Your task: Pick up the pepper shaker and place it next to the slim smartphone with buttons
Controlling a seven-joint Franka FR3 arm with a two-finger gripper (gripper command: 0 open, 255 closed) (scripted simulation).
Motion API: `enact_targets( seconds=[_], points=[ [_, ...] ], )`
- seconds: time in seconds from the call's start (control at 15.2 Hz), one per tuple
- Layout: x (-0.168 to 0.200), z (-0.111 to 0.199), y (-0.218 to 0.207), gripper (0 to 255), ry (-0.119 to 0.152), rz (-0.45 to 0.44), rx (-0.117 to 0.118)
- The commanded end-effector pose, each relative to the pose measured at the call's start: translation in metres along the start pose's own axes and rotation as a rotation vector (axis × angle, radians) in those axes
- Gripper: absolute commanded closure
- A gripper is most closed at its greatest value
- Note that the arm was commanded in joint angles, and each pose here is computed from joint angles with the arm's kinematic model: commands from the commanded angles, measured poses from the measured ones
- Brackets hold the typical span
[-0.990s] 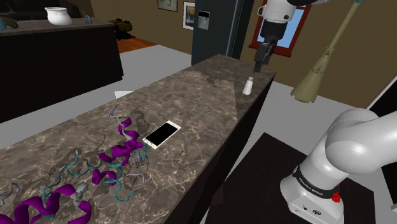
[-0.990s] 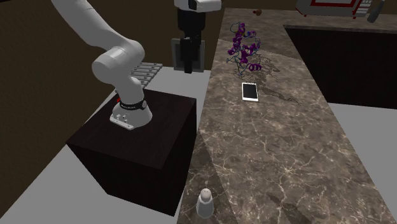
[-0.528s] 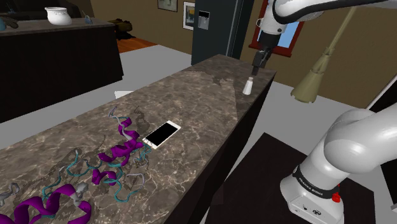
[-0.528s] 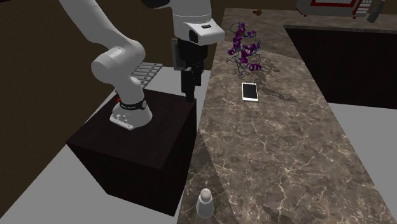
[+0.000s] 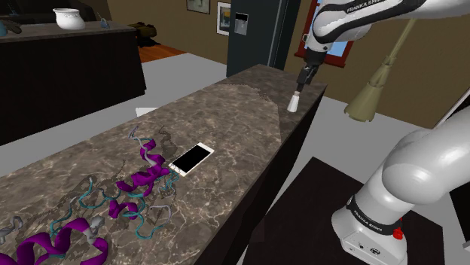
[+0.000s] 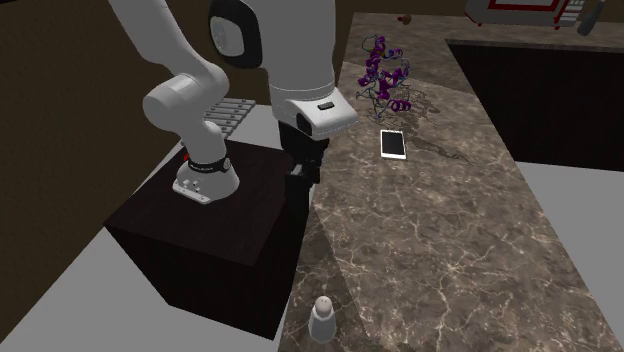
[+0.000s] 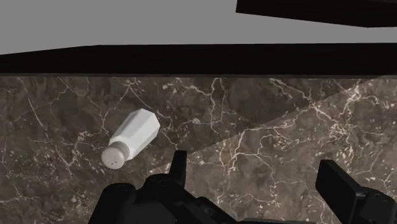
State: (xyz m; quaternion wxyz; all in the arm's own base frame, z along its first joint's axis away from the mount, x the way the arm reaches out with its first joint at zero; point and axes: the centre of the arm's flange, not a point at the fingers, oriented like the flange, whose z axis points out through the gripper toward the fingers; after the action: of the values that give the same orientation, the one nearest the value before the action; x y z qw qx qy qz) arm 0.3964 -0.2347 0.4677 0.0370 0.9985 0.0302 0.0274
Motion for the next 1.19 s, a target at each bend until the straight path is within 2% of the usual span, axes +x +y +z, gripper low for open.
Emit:
enact_targets(
  seconds=[0.0,0.66,1.12],
  points=[
    [0.009,0.013,0.021,0,0.009,0.002,-0.004],
    [0.038,0.079,0.127,0,0.045,0.016,-0.017],
    [0.04,0.116,0.127,0,0.045,0.016,-0.017]
  ],
)
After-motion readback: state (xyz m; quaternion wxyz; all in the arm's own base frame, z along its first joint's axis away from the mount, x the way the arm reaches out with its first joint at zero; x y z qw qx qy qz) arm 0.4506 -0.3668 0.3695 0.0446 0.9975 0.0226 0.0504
